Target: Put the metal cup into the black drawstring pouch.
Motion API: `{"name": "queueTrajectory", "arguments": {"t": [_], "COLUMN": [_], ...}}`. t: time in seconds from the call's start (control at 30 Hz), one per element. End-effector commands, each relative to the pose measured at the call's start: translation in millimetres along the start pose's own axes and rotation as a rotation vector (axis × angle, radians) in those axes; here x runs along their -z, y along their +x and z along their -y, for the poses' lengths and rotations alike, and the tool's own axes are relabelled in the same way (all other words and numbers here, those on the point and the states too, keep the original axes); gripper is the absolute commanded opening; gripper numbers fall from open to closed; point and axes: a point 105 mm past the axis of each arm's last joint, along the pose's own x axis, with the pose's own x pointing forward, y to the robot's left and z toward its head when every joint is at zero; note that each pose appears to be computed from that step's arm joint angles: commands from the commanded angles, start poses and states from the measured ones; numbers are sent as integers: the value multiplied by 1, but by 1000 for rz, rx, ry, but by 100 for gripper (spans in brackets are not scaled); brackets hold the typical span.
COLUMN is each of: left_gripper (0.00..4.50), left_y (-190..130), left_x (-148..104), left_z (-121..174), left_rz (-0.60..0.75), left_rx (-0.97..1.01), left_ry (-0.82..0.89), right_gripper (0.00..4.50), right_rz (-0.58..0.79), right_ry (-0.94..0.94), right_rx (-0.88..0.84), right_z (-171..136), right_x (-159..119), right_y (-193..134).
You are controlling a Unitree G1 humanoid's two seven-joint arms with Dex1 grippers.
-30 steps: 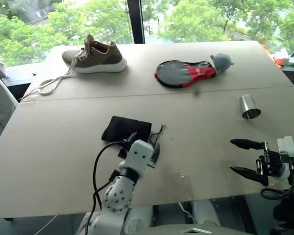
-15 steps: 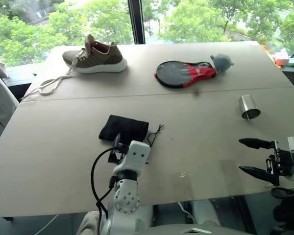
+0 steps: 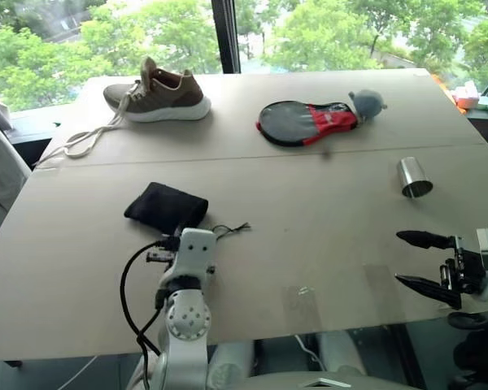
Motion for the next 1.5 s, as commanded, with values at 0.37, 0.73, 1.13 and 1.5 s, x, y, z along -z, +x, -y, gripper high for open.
{"name": "queueTrajectory", "arguments": {"t": [0.37,0.73,1.13,1.5], "left_gripper": [8,8,8,0], "left_y": [12,44,56,53], "left_x": [4,-11,-83,-105], "left_z": [-37,-47,-21,-7], "left_rz": [92,160,266,316], "left_rx": [-72,120,358,551], "left_ry": [4,-137,-226,-258], "right_gripper": [450,450,450,374], "right_rz": [60,37,-111,-127], "right_ry": [-59,-182,-329,-186], "right_rx": [7,426,1033,1162], "right_z": [5,66,127,169], "right_x": [-11,-17,-6,16], "right_y": [3,-2,-22,-22]}}
